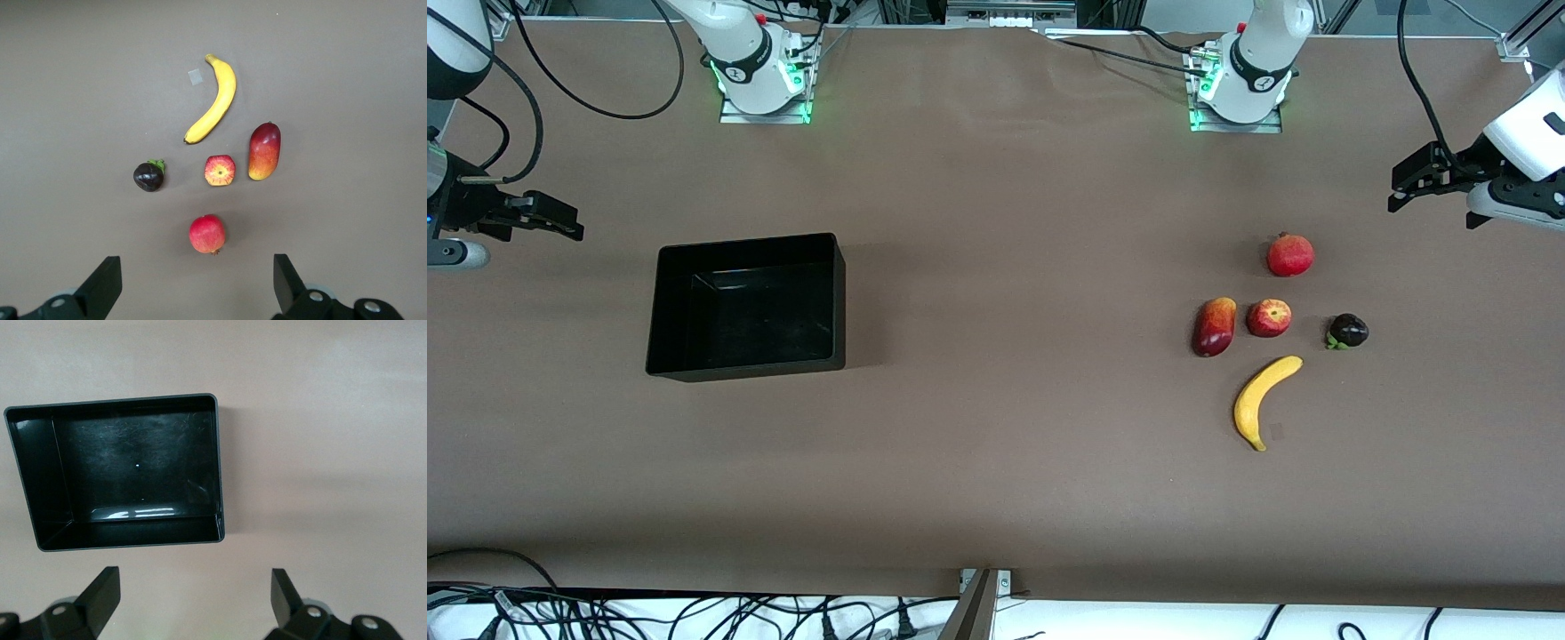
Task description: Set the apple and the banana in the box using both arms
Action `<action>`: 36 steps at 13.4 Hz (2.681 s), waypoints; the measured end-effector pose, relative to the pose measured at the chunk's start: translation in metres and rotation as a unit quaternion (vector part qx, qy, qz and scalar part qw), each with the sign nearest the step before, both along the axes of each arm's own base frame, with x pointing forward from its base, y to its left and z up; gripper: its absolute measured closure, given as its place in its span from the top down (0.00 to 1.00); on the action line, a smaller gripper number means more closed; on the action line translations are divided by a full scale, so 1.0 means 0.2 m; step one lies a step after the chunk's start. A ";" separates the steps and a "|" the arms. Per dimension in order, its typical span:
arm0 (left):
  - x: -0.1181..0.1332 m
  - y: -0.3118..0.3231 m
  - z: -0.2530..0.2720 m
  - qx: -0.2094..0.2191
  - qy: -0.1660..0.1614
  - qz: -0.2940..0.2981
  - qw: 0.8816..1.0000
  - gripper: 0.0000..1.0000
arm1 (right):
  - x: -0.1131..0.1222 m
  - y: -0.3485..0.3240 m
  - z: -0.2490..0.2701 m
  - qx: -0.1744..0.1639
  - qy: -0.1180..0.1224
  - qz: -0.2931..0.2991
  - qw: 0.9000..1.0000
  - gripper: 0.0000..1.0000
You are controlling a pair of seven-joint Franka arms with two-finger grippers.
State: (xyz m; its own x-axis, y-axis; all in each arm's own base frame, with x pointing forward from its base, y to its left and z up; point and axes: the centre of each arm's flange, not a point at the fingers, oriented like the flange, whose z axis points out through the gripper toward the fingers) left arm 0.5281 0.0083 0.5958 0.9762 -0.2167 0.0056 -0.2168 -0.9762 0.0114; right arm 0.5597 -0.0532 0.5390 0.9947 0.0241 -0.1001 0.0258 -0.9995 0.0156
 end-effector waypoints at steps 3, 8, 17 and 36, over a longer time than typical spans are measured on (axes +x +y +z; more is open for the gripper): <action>0.00 0.00 0.01 0.000 -0.002 0.000 1.000 1.00 | 0.00 0.00 0.00 0.000 0.002 0.000 1.000 1.00; 0.00 0.00 0.02 0.000 -0.003 0.000 1.000 1.00 | 0.00 0.00 -0.01 0.000 0.004 0.000 1.000 1.00; -0.01 0.00 0.03 0.000 -0.006 0.000 1.000 1.00 | 0.17 -0.10 -0.90 -0.010 0.072 -0.025 0.997 1.00; -0.01 0.04 0.03 0.000 -0.003 0.008 1.000 1.00 | 0.17 0.18 -1.31 0.053 0.055 -0.050 0.996 0.04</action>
